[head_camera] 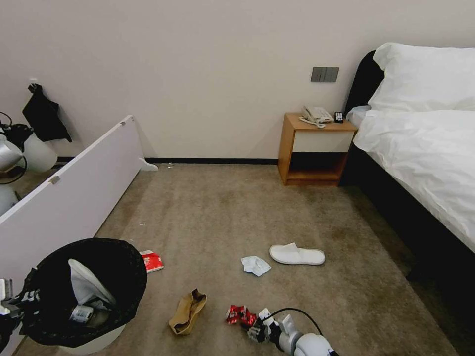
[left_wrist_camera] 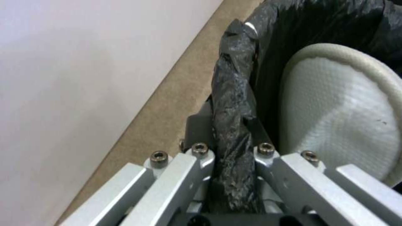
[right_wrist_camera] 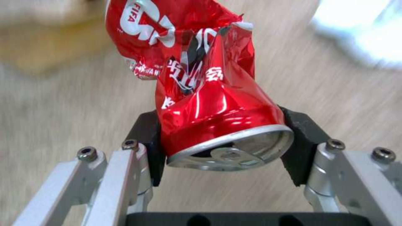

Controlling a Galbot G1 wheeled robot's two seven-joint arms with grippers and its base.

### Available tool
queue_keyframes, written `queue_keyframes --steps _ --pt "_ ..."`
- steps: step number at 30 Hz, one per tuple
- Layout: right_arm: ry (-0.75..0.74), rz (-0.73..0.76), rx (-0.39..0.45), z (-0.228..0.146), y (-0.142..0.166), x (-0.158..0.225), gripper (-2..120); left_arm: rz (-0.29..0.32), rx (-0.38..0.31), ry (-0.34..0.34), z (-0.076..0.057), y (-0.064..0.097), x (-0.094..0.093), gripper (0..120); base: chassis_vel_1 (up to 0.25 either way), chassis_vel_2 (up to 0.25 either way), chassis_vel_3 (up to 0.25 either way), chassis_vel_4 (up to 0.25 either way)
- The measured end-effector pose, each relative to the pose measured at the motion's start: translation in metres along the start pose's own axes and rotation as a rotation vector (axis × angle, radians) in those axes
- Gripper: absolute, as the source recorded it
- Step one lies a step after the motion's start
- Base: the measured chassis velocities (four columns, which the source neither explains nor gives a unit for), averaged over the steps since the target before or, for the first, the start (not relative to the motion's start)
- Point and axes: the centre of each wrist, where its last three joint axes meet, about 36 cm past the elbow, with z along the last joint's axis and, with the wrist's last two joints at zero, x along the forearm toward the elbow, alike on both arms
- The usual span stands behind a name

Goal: Pick up the trash bin, then pick up the garbage from the floor and place it into the trash bin.

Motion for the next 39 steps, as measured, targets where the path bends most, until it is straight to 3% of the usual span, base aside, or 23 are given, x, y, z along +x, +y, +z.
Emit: queue_keyframes --steps 7,10,15,24,27,29,32,39 --pt "-0.171 0.001 0.046 -0.063 -0.014 0.035 51 0.017 -0.006 0.008 0.002 -0.005 0.000 4 0.000 0.000 0.000 0.000" --pt "-0.285 -0.023 0.090 -0.114 -0.016 0.063 51 0.027 -0.016 0.022 0.005 -0.009 0.001 4 0.000 0.000 0.000 0.000" --pt "-0.356 -0.057 0.110 -0.148 -0.012 0.078 51 0.036 -0.023 0.029 0.008 -0.013 0.001 4 0.000 0.000 0.000 0.000" --pt "-0.592 -0.293 0.146 -0.259 0.035 0.095 51 0.046 -0.028 0.027 0.009 -0.020 0.001 4 0.000 0.000 0.000 0.000" --pt "-0.623 -0.338 0.146 -0.277 0.044 0.093 51 0.045 -0.030 0.029 0.009 -0.019 0.001 4 0.000 0.000 0.000 0.000" --pt "-0.676 -0.455 0.125 -0.312 0.073 0.082 51 0.041 -0.039 0.030 0.010 -0.019 0.000 4 0.000 0.000 0.000 0.000" --pt "-0.682 -0.481 0.120 -0.318 0.080 0.080 51 0.040 -0.040 0.030 0.010 -0.019 0.000 4 0.000 0.000 0.000 0.000" --pt "-0.671 -0.670 0.117 -0.345 0.139 0.057 51 0.041 -0.045 0.029 0.009 -0.018 -0.001 4 0.000 0.000 0.000 0.000"
